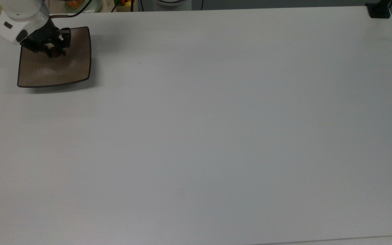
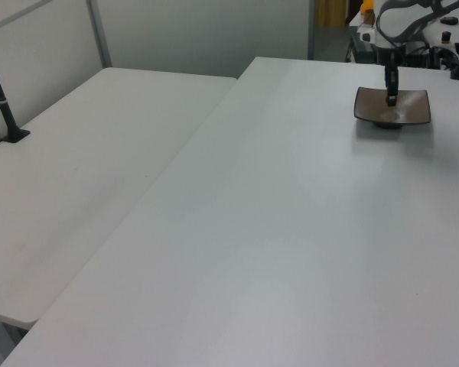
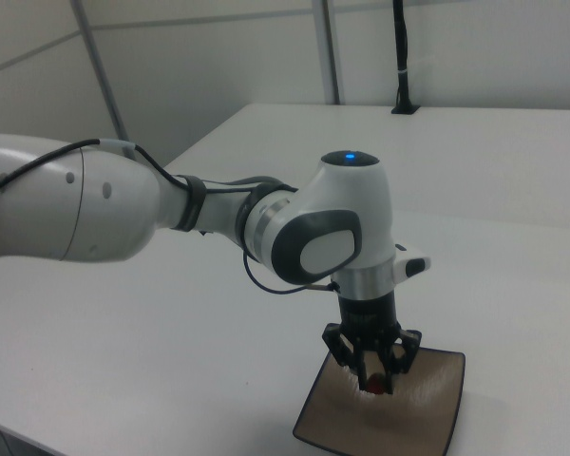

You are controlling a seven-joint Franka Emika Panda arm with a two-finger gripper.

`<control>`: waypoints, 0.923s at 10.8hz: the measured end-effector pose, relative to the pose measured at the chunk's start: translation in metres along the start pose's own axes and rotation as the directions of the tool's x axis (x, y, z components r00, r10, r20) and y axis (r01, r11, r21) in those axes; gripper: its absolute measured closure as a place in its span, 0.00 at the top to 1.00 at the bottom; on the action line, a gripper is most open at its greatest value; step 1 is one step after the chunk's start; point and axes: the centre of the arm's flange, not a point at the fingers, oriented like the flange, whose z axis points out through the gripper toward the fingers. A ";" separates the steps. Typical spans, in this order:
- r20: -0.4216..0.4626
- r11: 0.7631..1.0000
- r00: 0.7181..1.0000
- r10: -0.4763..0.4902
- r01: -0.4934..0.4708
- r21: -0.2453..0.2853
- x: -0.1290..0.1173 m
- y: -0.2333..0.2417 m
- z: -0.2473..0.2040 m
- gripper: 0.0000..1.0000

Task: Strawberries on a ceramic plate
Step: 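Lower the strawberry onto the plate and open the gripper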

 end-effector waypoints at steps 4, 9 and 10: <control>-0.050 0.999 0.999 -0.001 -0.001 -0.040 -0.001 0.000 0.021 0.38; -0.051 0.999 0.999 -0.007 0.005 -0.041 0.002 -0.002 0.022 0.97; -0.061 0.999 0.998 -0.001 -0.002 -0.048 0.005 -0.004 0.016 1.00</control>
